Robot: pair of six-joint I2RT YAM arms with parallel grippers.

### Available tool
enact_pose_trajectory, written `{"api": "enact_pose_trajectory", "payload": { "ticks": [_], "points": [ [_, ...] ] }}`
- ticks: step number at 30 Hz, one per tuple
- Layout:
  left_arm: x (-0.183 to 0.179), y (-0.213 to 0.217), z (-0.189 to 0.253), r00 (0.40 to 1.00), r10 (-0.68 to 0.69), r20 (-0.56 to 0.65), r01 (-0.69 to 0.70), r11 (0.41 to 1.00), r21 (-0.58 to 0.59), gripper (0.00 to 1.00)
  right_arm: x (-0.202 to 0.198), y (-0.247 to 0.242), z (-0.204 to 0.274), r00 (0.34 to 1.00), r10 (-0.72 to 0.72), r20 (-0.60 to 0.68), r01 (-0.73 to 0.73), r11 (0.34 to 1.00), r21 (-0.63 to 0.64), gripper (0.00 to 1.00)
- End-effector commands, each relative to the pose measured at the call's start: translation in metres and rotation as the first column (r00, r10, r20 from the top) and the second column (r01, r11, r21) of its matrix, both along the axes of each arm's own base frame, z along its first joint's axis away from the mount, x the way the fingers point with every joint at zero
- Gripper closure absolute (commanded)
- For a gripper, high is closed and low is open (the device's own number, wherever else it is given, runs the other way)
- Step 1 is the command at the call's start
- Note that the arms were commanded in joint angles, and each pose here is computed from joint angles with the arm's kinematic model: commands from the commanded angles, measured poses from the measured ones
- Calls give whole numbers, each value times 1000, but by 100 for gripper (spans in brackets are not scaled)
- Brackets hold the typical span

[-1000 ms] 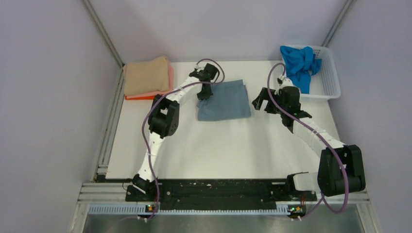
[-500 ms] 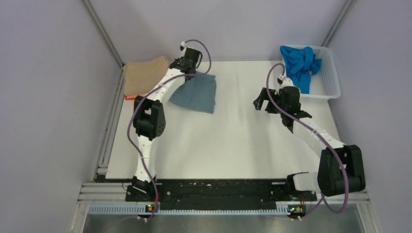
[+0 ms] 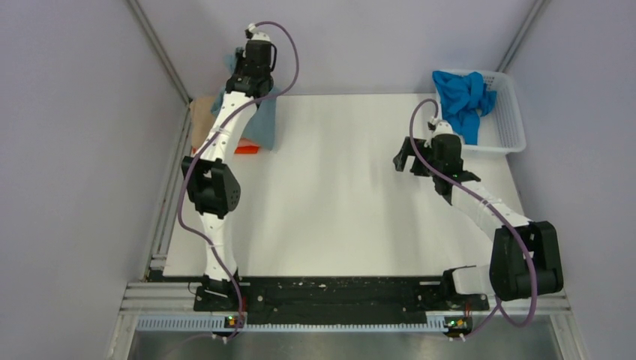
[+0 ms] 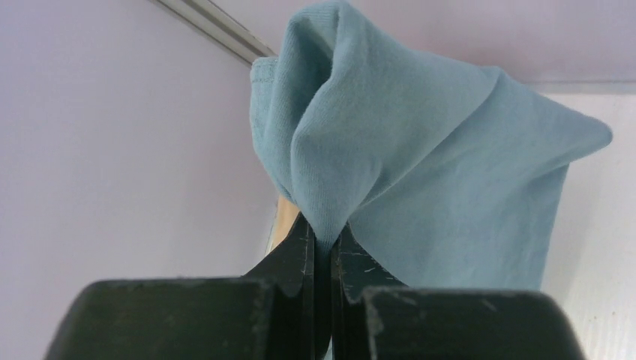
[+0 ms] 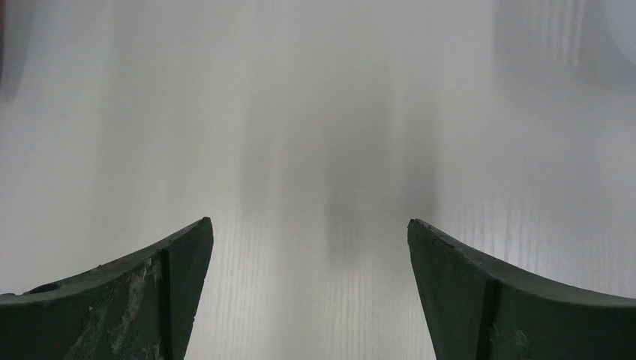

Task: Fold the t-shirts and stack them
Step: Put the neatly folded tshirt into the corner of the board with the left arm

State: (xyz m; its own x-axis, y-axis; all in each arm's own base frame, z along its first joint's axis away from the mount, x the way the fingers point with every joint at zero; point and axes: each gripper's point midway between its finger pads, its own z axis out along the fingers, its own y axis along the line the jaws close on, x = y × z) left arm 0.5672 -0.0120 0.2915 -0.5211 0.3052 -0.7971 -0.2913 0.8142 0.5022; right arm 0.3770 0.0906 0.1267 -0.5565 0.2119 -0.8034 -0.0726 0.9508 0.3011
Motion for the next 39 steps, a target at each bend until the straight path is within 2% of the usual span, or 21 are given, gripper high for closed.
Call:
{"api": "enact_pose_trajectory", "payload": {
  "ticks": [1,5,11,16,25,32,39],
  "points": [
    [10,10,59,987,25,160,-25,1000,0,100,8,-1,6,1000,-6,21,6,1000,-26,1],
    [7,6,82,976,0,217,7,999,-32,100,8,-4,6,1000,-18,19,18,999,-32,1],
    [-8,14,122,946,38,321,-22,998,-55,100,8,-6,6,999,-28,22,29,999,-40,1],
    [-13,17,135,935,47,353,-28,998,-60,100,9,-6,2,999,-30,10,31,999,-38,1],
    [-5,32,107,951,77,300,-78,997,-10,100,9,-6,-2,999,-34,-2,34,999,-37,1],
    [2,48,65,962,136,236,-141,990,6,100,11,-7,-10,999,-41,-22,40,998,-43,1],
    [2,68,38,931,256,260,-270,963,22,100,12,-6,-17,998,-45,-47,43,998,-44,1]
  ]
}}
